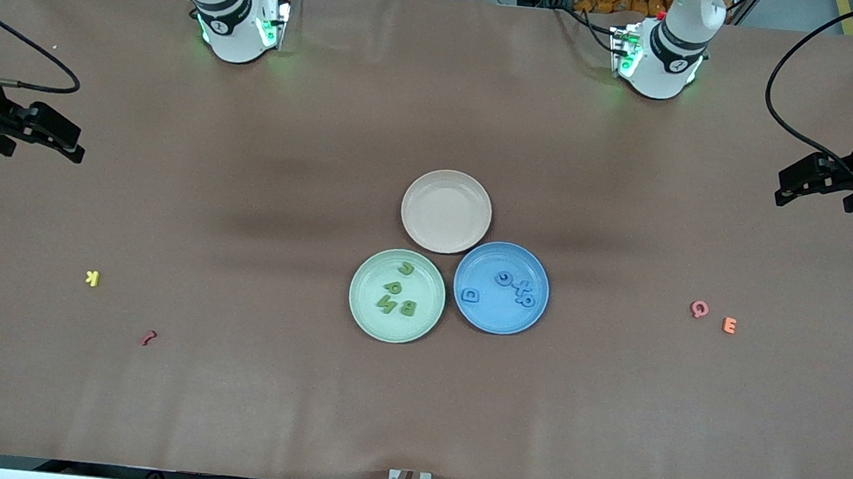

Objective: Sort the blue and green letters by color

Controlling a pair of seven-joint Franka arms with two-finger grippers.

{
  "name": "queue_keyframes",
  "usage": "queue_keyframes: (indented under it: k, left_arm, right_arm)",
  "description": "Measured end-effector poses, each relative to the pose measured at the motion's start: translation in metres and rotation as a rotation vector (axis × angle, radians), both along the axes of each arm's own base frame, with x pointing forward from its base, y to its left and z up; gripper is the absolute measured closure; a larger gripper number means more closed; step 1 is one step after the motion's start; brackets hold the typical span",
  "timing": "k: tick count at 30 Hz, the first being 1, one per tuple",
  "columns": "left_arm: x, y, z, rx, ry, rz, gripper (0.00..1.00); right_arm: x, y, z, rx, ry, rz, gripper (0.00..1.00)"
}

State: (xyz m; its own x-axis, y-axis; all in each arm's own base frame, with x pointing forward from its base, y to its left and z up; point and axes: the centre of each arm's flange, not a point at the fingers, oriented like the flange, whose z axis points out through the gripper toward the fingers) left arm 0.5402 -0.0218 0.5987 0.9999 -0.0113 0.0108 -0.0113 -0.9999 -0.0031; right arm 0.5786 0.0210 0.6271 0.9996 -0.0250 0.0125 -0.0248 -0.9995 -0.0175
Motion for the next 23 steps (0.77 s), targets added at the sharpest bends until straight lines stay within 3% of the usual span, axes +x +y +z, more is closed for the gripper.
queue_keyframes:
  k: [23]
  left_arm:
    - [0.0,0.0,0.0,0.0,0.0,0.0,0.0]
  right_arm:
    - [-0.001,0.01,-0.002,-0.004,-0.003,0.016,0.0]
